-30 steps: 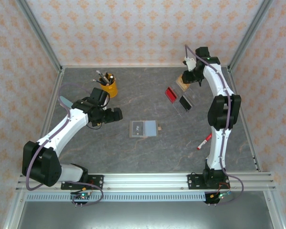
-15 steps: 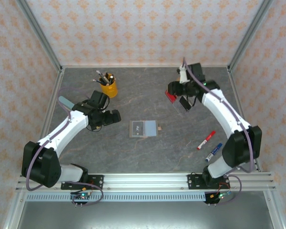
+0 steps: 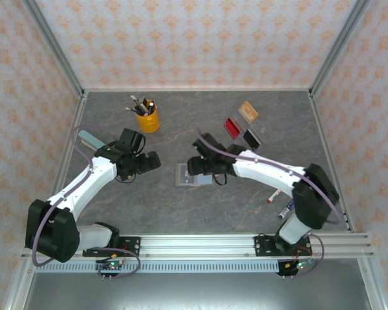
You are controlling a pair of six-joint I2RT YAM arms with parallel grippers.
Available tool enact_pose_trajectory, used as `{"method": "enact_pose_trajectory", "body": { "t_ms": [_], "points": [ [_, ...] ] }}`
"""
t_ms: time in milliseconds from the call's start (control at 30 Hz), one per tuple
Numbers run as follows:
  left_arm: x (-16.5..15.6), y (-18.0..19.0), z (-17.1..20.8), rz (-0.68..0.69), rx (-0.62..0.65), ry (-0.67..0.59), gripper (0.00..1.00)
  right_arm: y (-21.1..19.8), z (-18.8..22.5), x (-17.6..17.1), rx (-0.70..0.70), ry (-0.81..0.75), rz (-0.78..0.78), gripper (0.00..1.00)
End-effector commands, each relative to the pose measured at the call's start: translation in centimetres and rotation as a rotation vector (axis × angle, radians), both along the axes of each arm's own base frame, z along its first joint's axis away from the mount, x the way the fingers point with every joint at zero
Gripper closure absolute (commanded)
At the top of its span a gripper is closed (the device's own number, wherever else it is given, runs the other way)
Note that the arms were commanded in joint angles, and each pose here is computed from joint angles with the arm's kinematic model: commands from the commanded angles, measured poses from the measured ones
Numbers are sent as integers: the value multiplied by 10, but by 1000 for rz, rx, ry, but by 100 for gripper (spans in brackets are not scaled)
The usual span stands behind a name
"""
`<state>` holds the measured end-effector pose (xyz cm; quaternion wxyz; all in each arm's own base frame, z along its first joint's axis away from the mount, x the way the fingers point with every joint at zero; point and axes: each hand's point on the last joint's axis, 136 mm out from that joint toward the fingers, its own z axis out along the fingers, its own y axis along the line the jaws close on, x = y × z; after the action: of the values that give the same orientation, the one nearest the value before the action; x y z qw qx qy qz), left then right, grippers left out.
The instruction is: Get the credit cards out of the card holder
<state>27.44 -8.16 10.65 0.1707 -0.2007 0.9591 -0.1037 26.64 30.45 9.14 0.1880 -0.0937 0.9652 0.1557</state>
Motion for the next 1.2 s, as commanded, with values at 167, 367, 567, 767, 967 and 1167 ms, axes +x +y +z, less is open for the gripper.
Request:
{"method": "enact_pose_trajectory", "body": {
  "t_ms": [167,367,567,767,967,1167],
  "points": [
    [3,-2,1,-2,-33,-36,0,9,-30,19,-50,7,-145,33],
    [8,-25,-4,-56,-140,-32,0,4,-51,20,-123,46,-147,34],
    [13,-45,-14,-65,-253,-21,1,-11,-73,19,-171,99,-166,40],
    [18,-72,-23,-113,-350,1,16,-21,-92,12,-206,142,-162,49],
    [22,-99,-28,-162,-397,14,37,-29,-101,7,-205,163,-171,52],
    [25,-126,-37,-208,-446,40,57,-27,-104,4,-160,183,-168,54]
  ]
}}
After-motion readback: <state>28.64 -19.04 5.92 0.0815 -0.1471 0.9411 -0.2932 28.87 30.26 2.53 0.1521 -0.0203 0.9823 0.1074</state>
